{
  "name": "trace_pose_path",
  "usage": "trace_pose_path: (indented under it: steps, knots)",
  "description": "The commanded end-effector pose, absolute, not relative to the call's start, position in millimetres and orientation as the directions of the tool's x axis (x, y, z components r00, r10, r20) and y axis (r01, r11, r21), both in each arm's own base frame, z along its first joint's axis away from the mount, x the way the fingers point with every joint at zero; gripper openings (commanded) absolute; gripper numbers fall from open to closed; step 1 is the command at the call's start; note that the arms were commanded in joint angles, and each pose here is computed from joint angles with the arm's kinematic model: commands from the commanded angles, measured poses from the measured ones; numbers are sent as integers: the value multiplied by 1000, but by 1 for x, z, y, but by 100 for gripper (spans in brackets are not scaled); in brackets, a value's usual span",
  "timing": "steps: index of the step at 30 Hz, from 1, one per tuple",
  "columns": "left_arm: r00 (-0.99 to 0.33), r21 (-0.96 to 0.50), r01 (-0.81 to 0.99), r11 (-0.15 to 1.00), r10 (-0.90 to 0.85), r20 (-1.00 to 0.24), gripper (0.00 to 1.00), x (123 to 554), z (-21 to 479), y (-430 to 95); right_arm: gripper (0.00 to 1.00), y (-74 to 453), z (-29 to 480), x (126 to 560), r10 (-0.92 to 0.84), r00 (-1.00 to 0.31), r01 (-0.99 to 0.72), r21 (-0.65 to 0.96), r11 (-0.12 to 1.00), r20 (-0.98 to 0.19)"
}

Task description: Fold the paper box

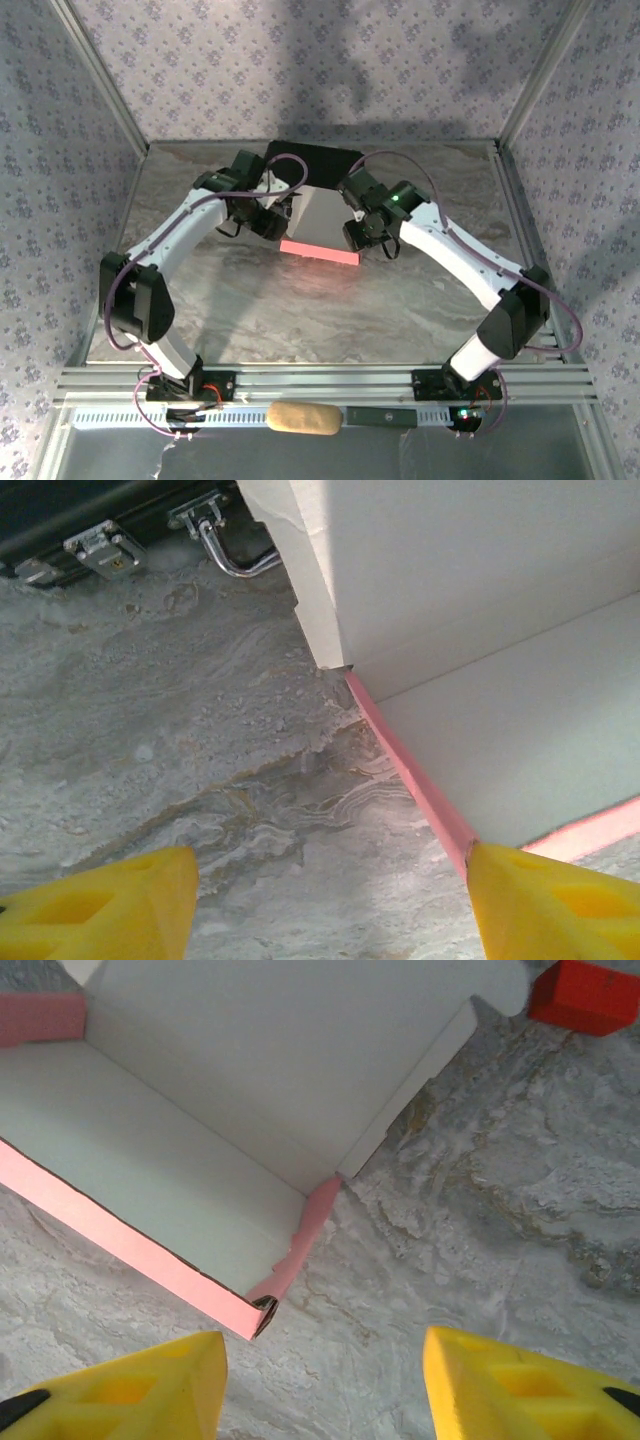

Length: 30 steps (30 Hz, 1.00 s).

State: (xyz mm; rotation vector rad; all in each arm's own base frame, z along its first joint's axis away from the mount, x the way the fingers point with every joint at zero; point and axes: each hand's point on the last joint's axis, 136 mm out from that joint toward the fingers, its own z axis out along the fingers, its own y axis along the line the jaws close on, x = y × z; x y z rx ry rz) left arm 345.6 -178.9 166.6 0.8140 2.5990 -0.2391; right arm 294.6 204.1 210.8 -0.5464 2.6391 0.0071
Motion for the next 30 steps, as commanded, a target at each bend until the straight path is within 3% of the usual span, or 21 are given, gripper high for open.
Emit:
trace_pose_path:
  steps: [1, 5, 8, 17, 30]
  knots:
    - [-756, -141, 495, 858, 345, -556, 72, 365, 207, -168, 60, 174, 245, 305, -243, -824, -272, -18, 962, -512]
    - [-804, -235, 479, 846, 314, -505, 71, 382, 206, -181, 55, 155, 227, 331, -98, -900, -162, 117, 980, -426]
    - [-832, -277, 485, 829, 339, -439, 66, 402, 186, -197, 52, 148, 215, 337, -53, -916, -109, 119, 987, -396]
    - [-844, -269, 472, 840, 342, -414, 62, 453, 137, -221, 52, 137, 226, 306, 15, -894, -78, 190, 979, -448]
    - [-861, -329, 480, 813, 366, -353, 56, 462, 84, -248, 51, 125, 239, 274, 24, -880, -82, 201, 976, -474]
